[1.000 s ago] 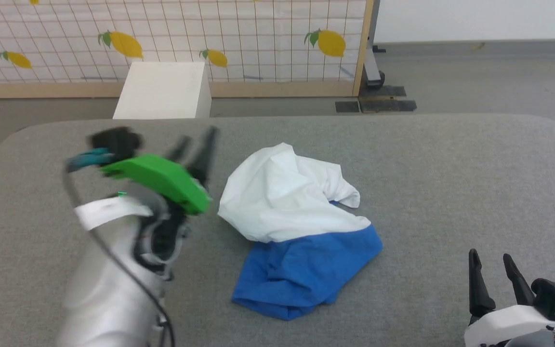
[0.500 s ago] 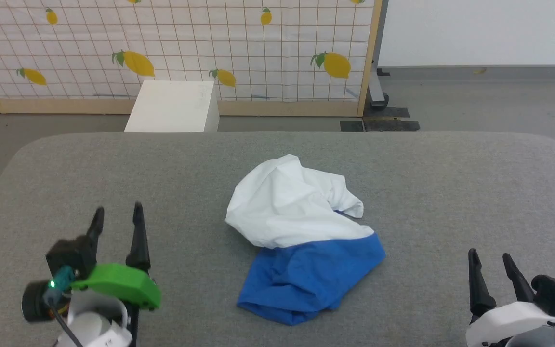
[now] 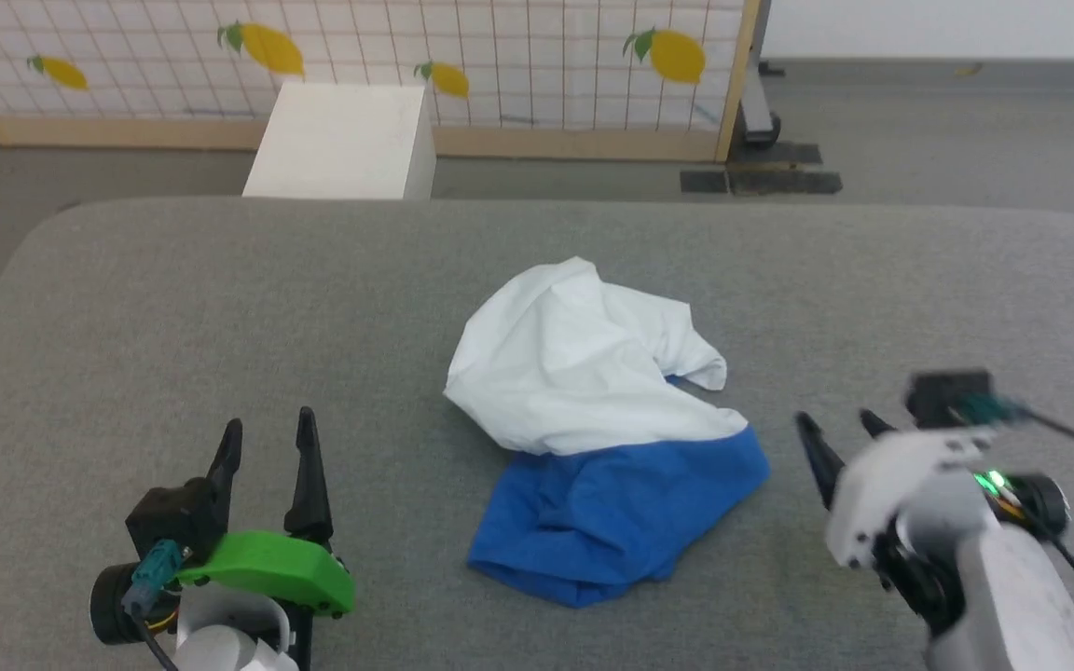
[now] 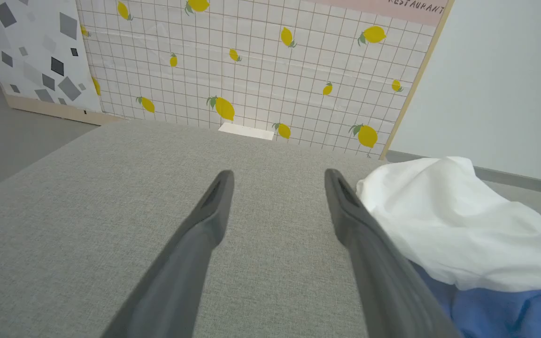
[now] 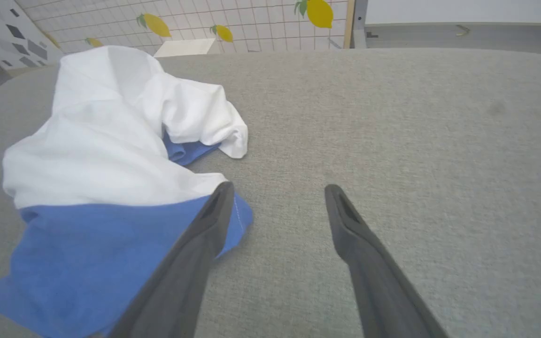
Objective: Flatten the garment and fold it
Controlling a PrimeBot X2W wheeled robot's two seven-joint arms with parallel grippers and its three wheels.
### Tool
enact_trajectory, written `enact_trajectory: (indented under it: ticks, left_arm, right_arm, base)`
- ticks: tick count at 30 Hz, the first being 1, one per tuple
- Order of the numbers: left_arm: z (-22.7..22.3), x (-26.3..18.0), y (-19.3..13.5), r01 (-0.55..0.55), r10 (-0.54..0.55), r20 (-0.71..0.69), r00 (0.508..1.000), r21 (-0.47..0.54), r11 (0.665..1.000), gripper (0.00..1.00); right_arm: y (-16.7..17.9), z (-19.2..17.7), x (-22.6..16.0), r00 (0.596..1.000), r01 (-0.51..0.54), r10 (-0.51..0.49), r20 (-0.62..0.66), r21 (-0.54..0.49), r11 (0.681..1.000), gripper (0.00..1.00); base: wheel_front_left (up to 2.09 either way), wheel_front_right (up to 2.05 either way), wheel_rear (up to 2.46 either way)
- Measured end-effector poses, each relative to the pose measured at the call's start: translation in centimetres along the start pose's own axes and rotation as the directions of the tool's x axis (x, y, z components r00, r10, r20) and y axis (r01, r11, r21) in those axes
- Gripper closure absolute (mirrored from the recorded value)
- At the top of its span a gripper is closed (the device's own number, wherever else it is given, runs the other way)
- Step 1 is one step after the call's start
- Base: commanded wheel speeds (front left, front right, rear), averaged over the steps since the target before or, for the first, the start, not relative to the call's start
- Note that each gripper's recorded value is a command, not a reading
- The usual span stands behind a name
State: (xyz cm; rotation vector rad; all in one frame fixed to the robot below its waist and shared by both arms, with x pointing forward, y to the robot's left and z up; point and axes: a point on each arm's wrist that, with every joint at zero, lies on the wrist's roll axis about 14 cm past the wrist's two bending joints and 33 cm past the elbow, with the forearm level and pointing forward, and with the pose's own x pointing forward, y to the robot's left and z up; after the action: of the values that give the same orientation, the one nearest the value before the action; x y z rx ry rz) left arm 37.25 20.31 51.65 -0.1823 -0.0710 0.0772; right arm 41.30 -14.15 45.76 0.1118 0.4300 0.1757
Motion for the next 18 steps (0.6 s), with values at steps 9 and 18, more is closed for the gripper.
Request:
enact_trajectory:
  ticks: [9,18]
  left_arm:
    - [-1.3,0.3,0.8,-0.04,0.04,-0.033,0.999,-0.003,0.999,0.0]
    - [-2.8,0.1,2.8,-0.11,0.109,-0.074,0.991,-0.003,0.994,0.0]
  right_arm:
    - [3.7,-4.3,4.0,0.907,-0.166,0.05,-0.417,-0.245,0.955,0.0]
    - [5.2,-8.1,6.0,0.837,-0.267,0.088,-0.539,-0.263,0.927,0.59]
  base:
    - [0.0,0.0,0.0]
    - [0.0,0.0,0.0]
